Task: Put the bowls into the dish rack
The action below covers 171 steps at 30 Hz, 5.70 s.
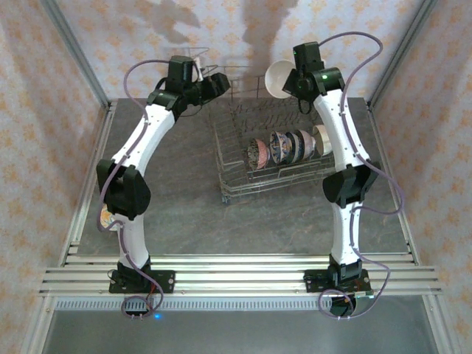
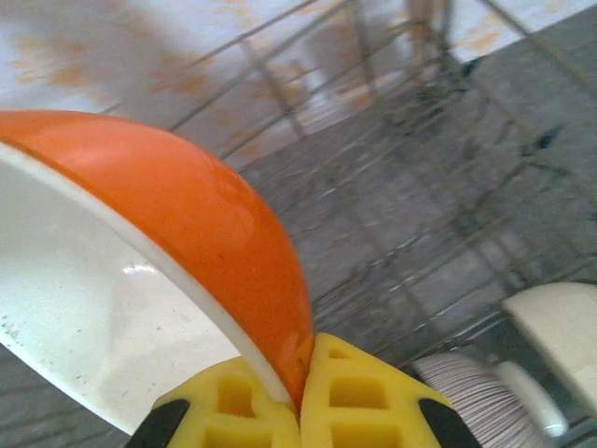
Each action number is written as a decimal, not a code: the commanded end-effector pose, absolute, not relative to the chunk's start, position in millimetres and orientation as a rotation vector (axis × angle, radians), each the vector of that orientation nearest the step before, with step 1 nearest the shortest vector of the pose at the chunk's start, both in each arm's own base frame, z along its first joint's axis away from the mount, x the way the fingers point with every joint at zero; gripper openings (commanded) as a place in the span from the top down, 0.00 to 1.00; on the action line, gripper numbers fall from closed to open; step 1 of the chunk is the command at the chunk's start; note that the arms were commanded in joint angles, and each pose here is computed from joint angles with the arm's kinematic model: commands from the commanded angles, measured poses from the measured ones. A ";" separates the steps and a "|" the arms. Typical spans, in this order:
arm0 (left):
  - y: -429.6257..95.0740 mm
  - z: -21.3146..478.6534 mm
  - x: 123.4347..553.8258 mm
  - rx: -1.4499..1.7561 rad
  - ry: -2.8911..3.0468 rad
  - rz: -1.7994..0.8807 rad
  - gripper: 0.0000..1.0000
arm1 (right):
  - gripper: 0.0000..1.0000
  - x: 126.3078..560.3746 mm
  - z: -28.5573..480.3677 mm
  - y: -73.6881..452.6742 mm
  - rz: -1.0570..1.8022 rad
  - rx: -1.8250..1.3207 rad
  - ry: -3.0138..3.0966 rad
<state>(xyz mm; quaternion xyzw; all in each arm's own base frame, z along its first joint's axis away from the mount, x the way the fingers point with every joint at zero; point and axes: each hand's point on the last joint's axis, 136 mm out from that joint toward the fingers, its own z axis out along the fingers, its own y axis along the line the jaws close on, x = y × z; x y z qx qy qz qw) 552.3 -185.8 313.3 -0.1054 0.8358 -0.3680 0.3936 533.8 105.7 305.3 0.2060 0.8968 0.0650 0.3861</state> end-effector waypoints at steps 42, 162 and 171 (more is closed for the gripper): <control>-112.8 241.1 591.9 -0.393 2.198 -0.955 0.36 | 1.00 594.6 235.1 -3.1 -0.606 0.821 1.925; 59.5 105.4 237.0 -1.565 2.422 -0.061 0.25 | 0.24 450.8 252.0 98.6 0.062 0.144 2.450; 74.2 81.1 230.5 -1.619 2.466 -0.050 0.30 | 0.25 448.3 239.9 98.4 0.057 0.146 2.482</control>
